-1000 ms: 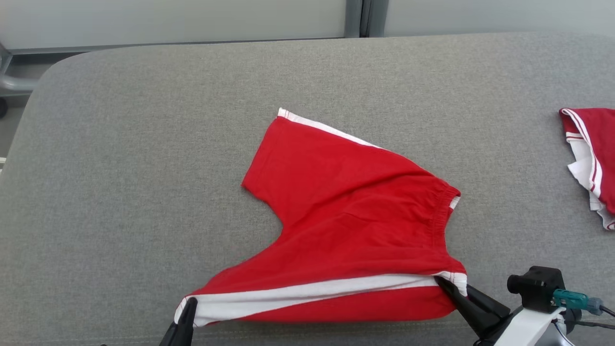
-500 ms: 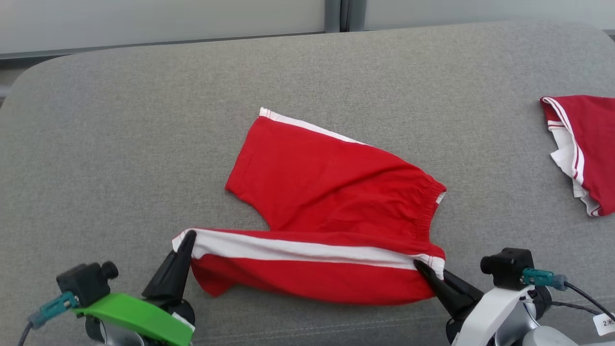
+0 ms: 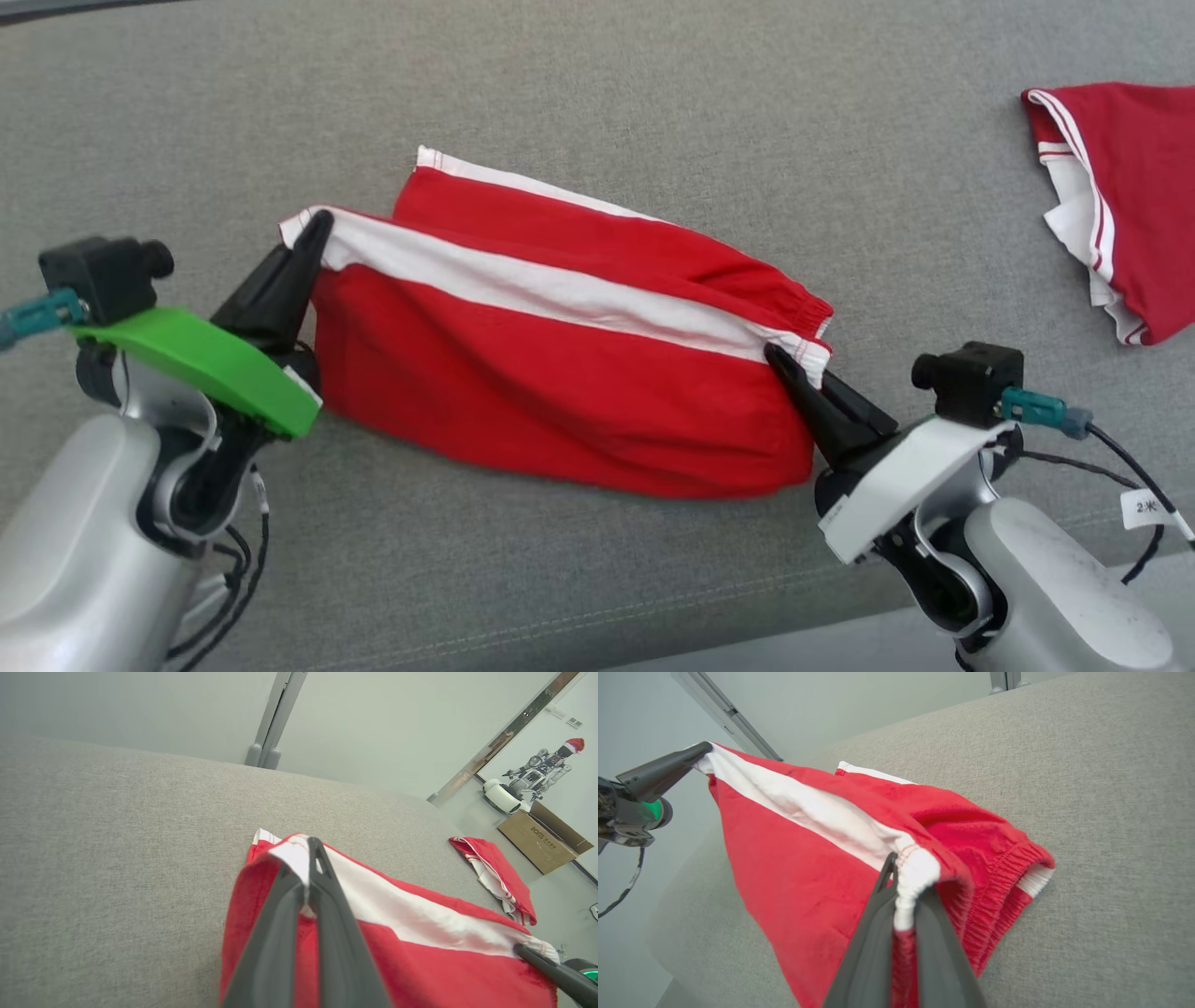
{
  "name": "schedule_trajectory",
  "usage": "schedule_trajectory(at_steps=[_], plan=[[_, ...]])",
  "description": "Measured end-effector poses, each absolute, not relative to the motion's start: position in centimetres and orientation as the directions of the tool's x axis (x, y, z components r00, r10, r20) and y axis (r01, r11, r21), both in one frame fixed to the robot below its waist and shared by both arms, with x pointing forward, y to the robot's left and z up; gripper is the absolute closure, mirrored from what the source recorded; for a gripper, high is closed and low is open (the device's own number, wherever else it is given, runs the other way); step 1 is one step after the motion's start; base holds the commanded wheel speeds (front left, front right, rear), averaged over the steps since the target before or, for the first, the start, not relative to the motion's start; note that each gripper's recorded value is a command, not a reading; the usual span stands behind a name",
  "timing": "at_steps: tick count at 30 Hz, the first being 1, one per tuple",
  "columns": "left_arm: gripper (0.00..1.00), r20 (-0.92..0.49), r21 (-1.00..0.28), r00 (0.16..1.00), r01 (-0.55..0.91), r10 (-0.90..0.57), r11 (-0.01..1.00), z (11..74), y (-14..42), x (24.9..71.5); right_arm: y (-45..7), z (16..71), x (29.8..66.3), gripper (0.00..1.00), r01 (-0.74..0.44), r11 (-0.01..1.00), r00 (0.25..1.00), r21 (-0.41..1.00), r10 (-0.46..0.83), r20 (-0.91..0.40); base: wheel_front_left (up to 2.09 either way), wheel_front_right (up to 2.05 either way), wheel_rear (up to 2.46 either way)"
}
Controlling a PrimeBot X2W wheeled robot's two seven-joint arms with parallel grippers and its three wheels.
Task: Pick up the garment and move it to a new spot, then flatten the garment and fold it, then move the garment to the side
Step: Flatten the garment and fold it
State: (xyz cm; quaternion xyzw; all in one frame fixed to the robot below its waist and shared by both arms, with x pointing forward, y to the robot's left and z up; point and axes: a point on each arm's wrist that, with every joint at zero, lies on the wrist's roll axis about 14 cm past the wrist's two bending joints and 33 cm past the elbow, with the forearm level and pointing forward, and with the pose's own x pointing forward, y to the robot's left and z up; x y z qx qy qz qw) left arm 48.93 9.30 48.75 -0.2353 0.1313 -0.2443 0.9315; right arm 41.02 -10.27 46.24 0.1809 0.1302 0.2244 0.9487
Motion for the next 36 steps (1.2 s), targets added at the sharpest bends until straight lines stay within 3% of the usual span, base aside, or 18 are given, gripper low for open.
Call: schedule_trajectory(at_steps=[11,27,29,30,31,32,34,36], plan=[[1.0,-0.289,-0.486,0.731,0.444,-0.618,0.753,44.0,6.0,55.5,-11.3,43.1,44.5,1.0,-0.27,0.859,0.893,0.435,0.393,-0.221,0.0,0.0,0.0],[1.0,-0.385,-0.463,0.652,0.476,-0.653,0.748,40.0,2.8,58.4,-13.6,41.1,45.8,1.0,-0.182,0.891,0.909,0.416,0.314,-0.274,0.0,0.0,0.0],[1.0,-0.391,-0.458,0.653,0.473,-0.648,0.753,40.0,2.9,58.5,-13.5,41.1,45.8,0.63,-0.184,0.89,0.908,0.418,0.317,-0.274,0.0,0.0,0.0],[0.85,-0.395,-0.451,0.659,0.469,-0.641,0.76,40.1,3.2,58.7,-13.5,41.3,45.8,0.0,-0.186,0.89,0.908,0.417,0.318,-0.273,0.0,0.0,0.0],[0.65,-0.398,-0.447,0.66,0.467,-0.637,0.763,40.2,3.4,58.8,-13.5,41.4,45.9,0.0,-0.189,0.89,0.908,0.416,0.32,-0.272,0.0,0.0,0.0],[0.54,-0.405,-0.442,0.657,0.468,-0.636,0.765,40.2,3.5,58.7,-13.5,41.6,45.9,0.0,-0.191,0.89,0.908,0.414,0.321,-0.27,0.0,0.0,0.0],[0.02,-0.423,-0.434,0.645,0.472,-0.636,0.767,40.1,3.5,58.5,-13.6,41.7,45.9,0.0,-0.197,0.892,0.906,0.407,0.324,-0.273,0.0,0.0,0.0],[0.0,-0.445,-0.415,0.63,0.485,-0.636,0.77,40.0,3.5,58.2,-13.6,41.7,45.9,0.0,-0.201,0.894,0.9,0.4,0.33,-0.284,0.0,0.0,0.0]])
